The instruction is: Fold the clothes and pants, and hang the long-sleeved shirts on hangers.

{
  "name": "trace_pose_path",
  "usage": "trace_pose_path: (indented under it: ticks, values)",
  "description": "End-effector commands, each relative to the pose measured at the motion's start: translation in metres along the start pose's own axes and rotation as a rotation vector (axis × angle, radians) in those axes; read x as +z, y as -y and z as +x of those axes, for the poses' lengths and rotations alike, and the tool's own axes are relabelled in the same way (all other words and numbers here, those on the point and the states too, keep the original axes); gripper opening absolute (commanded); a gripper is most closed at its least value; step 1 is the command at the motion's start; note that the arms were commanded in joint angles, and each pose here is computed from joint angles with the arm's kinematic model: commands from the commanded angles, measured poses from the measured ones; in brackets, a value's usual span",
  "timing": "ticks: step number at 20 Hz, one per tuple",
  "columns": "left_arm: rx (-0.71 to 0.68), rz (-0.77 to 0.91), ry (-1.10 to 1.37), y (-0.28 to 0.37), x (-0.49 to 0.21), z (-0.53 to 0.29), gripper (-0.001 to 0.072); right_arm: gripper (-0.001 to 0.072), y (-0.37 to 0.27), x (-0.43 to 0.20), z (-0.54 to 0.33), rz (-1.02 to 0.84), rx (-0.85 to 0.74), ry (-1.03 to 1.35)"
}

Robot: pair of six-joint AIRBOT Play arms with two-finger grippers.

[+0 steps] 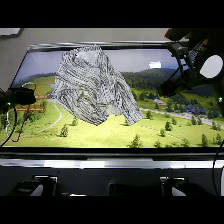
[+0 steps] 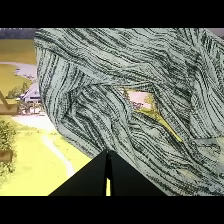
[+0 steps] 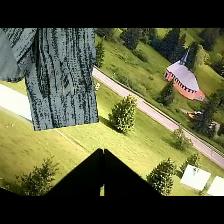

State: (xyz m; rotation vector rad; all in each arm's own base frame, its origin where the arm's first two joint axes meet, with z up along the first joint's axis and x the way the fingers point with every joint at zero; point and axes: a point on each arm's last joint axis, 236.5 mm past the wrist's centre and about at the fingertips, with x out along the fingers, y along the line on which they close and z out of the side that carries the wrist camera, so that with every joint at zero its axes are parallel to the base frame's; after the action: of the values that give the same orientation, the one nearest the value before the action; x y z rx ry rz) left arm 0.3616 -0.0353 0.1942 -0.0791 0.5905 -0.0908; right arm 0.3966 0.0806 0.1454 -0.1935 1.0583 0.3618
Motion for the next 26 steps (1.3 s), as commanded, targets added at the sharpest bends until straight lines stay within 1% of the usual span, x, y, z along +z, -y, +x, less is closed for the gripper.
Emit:
trace_pose_path:
  ticks: [1,8,9,10,11,14,15,17,19,21,26]
  values:
    - [0.001,0.000,0.000,0.000,0.000,0.000,0.0036,0.0042,-0.001,0.000,0.000,0.001,0.001,0.000]
    - [0.001,-0.001,0.000,0.000,0.000,0.000,0.0042,0.0042,-0.001,0.000,0.000,0.001,0.001,0.000]
    - [0.001,-0.023,-0.003,0.000,-0.001,0.001,0.0200,0.0042,-0.001,0.000,0.000,0.001,0.001,0.000]
    - [0.002,-0.067,-0.013,-0.001,-0.003,0.003,0.0589,0.0042,-0.001,0.000,0.000,0.001,0.001,0.000]
    - [0.006,-0.140,-0.039,-0.001,-0.009,0.006,0.0717,0.0042,-0.001,0.000,0.000,0.001,0.001,0.000]
    - [0.036,-0.316,-0.182,-0.004,-0.052,0.027,0.0711,0.0042,-0.001,0.000,0.000,0.001,0.001,0.000]
    - [0.026,-0.373,-0.237,0.000,-0.072,0.038,0.0706,0.0042,-0.001,0.000,0.000,0.001,0.001,0.000]
    - [-0.062,-0.525,-0.336,0.025,-0.113,0.069,0.0706,0.0042,-0.001,0.000,0.000,0.001,0.000,0.000]
    - [-0.140,-0.676,-0.379,0.046,-0.138,0.098,0.0706,0.0042,-0.001,0.000,0.000,0.001,0.001,0.000]
    - [-0.176,-0.759,-0.401,0.054,-0.154,0.123,0.0706,0.0042,-0.001,0.000,0.000,0.001,0.001,0.001]
    - [-0.152,-0.906,-0.484,0.056,-0.194,0.173,0.0707,0.0042,-0.001,0.000,0.000,0.001,0.001,0.001]
